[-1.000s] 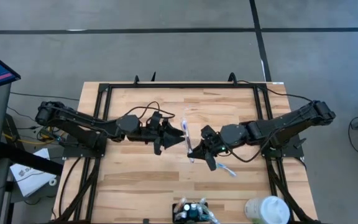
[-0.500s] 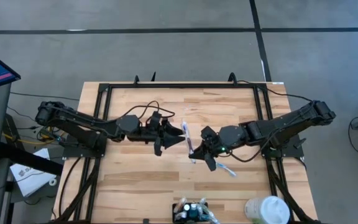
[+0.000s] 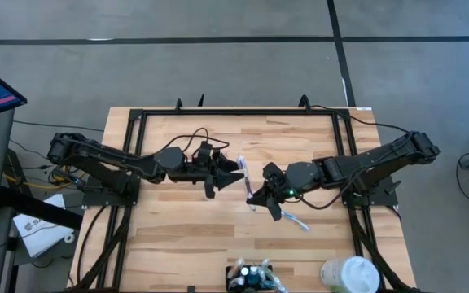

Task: Pick & Place toothbrushing station
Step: Put the purple toothbrush into the black mesh organizer

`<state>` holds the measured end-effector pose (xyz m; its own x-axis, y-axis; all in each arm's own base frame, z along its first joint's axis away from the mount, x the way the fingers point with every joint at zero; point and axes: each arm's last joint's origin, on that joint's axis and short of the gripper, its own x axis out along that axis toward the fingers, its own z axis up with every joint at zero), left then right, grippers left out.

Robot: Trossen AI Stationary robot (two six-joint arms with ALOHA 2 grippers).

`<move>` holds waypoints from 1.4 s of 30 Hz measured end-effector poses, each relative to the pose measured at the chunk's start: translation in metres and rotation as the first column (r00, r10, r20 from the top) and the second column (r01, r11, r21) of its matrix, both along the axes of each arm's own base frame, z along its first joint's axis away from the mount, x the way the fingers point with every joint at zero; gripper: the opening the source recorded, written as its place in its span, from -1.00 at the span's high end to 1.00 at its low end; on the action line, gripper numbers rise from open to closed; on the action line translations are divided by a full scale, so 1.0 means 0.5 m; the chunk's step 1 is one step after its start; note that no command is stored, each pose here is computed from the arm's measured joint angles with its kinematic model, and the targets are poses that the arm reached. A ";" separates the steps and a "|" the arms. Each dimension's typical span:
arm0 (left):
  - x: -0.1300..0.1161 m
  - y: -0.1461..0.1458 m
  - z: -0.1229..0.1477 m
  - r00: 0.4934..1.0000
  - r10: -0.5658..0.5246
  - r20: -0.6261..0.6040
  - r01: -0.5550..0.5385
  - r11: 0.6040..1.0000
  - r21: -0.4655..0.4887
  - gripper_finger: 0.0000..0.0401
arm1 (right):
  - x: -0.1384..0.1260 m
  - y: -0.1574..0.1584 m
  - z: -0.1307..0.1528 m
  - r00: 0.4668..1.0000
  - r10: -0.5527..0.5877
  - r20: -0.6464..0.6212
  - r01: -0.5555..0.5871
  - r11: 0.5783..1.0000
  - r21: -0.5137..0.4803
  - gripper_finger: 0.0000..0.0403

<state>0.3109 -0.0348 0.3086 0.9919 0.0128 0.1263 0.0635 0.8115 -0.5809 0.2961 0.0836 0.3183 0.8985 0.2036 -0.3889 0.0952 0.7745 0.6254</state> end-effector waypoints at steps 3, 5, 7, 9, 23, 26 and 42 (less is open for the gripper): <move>0.003 -0.001 -0.004 1.000 -0.010 0.002 0.010 1.000 -0.003 -0.08 | 0.000 -0.001 0.000 1.000 -0.001 0.000 0.001 1.000 0.000 0.92; 0.008 -0.002 0.000 1.000 -0.013 0.025 0.013 1.000 -0.015 -0.07 | 0.000 -0.001 0.000 1.000 -0.001 0.000 0.001 1.000 0.000 0.92; 0.011 -0.002 -0.006 1.000 -0.016 0.005 0.016 1.000 -0.016 -0.05 | 0.000 -0.001 0.000 1.000 -0.001 0.000 0.001 1.000 0.000 0.91; 0.020 -0.004 -0.006 1.000 -0.021 0.010 0.021 1.000 -0.016 -0.04 | 0.000 -0.001 -0.001 1.000 -0.001 -0.006 0.001 1.000 -0.002 0.90; 0.023 -0.009 -0.001 0.999 -0.037 0.016 0.037 0.999 -0.022 0.48 | -0.001 -0.001 -0.003 1.000 -0.006 -0.017 0.006 1.000 0.005 0.91; 0.023 -0.009 -0.002 0.999 -0.038 0.015 0.038 0.999 -0.022 0.69 | -0.001 -0.001 -0.003 1.000 -0.009 -0.018 0.009 1.000 0.012 0.91; 0.023 -0.011 0.000 0.996 -0.089 0.022 0.090 0.996 -0.021 0.96 | 0.002 0.001 0.004 0.999 -0.019 0.027 0.019 1.000 -0.006 0.49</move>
<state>0.3223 -0.0400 0.3085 0.9864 -0.0727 0.1474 0.1473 0.7889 -0.5965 0.2971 0.0839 0.3204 0.9125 0.1841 -0.3654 0.0927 0.7767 0.6230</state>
